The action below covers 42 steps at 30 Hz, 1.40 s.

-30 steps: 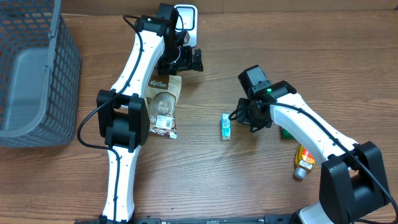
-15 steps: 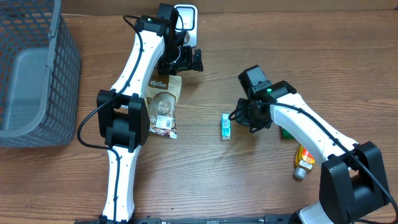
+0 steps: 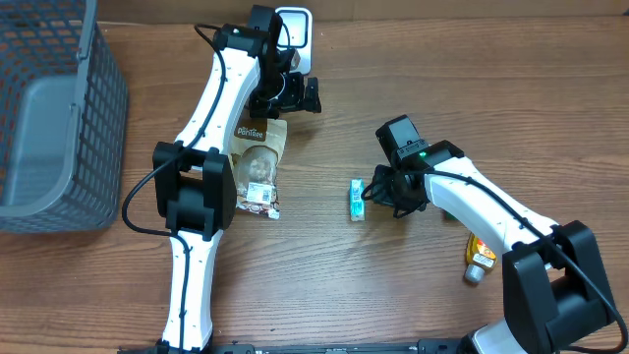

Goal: Scan the item barcode

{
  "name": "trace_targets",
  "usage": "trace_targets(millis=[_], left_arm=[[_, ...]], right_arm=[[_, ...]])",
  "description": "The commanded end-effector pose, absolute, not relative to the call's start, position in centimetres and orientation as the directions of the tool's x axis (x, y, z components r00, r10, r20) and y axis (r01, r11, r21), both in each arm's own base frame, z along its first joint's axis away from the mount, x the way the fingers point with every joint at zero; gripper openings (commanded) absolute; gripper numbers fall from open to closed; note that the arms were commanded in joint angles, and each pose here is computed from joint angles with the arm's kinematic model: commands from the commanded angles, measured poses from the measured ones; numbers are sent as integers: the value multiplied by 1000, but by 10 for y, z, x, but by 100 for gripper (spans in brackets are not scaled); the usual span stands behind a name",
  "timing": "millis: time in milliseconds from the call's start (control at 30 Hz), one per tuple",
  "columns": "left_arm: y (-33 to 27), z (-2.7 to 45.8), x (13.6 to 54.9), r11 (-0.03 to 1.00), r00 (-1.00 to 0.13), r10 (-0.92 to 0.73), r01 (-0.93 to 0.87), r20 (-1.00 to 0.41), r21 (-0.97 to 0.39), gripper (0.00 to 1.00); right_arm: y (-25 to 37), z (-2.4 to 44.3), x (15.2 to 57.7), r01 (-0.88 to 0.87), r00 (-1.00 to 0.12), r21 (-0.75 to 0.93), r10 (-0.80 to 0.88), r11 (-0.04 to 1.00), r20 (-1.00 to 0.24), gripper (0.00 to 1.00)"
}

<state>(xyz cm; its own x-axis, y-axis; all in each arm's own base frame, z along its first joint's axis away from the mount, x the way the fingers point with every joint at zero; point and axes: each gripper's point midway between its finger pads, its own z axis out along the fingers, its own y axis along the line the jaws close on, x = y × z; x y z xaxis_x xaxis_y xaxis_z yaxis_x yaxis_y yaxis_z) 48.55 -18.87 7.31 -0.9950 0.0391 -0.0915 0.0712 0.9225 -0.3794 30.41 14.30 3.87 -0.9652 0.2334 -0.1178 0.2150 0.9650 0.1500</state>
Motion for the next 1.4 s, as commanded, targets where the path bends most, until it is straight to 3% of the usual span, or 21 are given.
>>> trace_targets(millis=[0, 1367], left_arm=[[-189, 99, 489, 918, -985, 63, 119, -158, -378, 100], [-190, 99, 489, 918, -986, 63, 119, -158, -378, 100]], right_arm=[[148, 37, 301, 210, -968, 167, 229, 963, -103, 16], [153, 38, 304, 204, -967, 194, 228, 960, -110, 16]])
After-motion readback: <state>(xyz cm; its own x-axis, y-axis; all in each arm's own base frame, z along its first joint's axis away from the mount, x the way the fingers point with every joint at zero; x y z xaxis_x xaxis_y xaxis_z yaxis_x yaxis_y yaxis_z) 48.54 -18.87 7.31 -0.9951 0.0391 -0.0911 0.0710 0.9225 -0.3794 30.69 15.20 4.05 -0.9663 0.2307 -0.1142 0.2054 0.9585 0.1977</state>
